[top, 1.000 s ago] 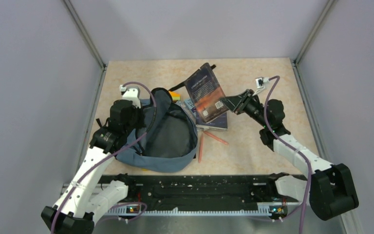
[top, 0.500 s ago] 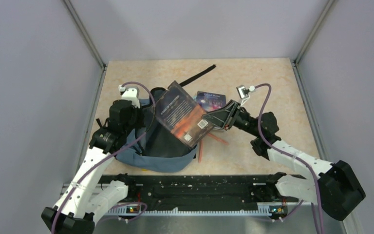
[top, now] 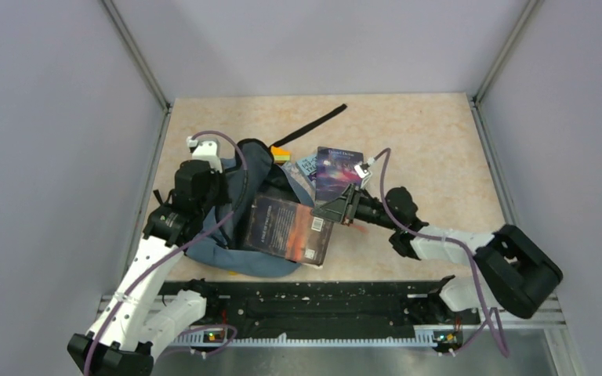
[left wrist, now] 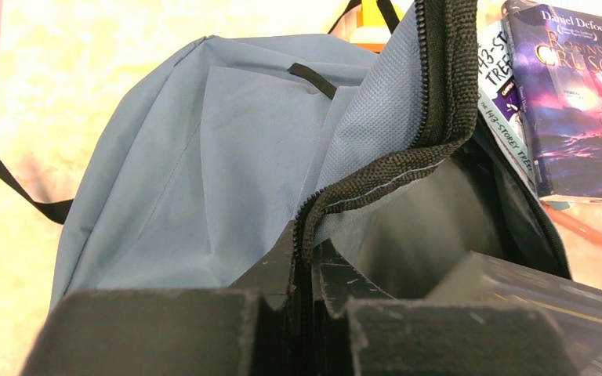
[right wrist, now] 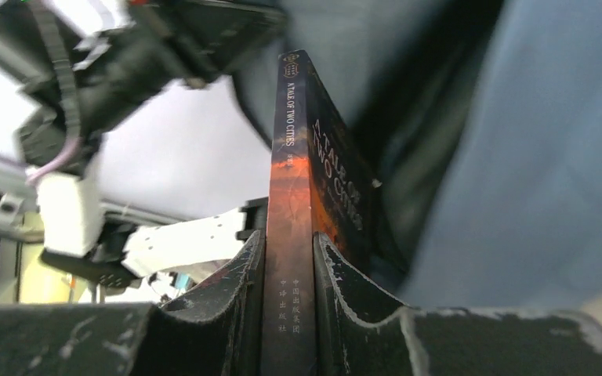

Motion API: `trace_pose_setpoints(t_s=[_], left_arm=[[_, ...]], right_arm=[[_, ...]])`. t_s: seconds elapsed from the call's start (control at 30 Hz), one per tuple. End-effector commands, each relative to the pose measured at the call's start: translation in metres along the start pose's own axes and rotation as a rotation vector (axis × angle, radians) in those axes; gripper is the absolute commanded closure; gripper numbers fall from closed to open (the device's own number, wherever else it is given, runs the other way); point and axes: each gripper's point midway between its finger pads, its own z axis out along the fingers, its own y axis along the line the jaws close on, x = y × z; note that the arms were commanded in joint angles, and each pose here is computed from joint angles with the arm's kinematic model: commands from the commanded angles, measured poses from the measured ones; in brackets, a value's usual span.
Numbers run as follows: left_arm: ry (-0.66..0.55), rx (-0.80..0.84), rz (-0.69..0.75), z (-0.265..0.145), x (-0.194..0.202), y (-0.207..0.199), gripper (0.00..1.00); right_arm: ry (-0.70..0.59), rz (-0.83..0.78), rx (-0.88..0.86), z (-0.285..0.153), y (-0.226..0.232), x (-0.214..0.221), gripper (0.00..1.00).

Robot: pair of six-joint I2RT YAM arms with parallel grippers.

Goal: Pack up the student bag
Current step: Place the book in the student bag.

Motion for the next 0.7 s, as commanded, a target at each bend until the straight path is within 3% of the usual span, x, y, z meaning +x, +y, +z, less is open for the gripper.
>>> trace_pose_setpoints(t_s=[0.0, 0.33, 0.53, 0.67], left_arm=[[-0.092, 0.005, -0.029, -0.001, -0.022, -0.001, 1.00], [-0.126, 0.176, 0.003, -0.008, -0.026, -0.029, 1.00], [-0.113, 0.254, 0.031, -0.009, -0.023, -0.042, 1.00], [-0.101, 0.278, 0.041, -0.008, -0.021, -0.046, 1.00]], right_arm=[[-0.047, 0.010, -0.008, 0.011, -0.007, -0.009, 1.00], [-0.172, -0.044, 0.305, 0.011, -0.072, -0.031, 1.00], [-0.204, -0.050, 0.336, 0.020, -0.078, -0.042, 1.00], [-0.212, 0.026, 0.219, 0.032, -0.059, -0.044, 1.00]])
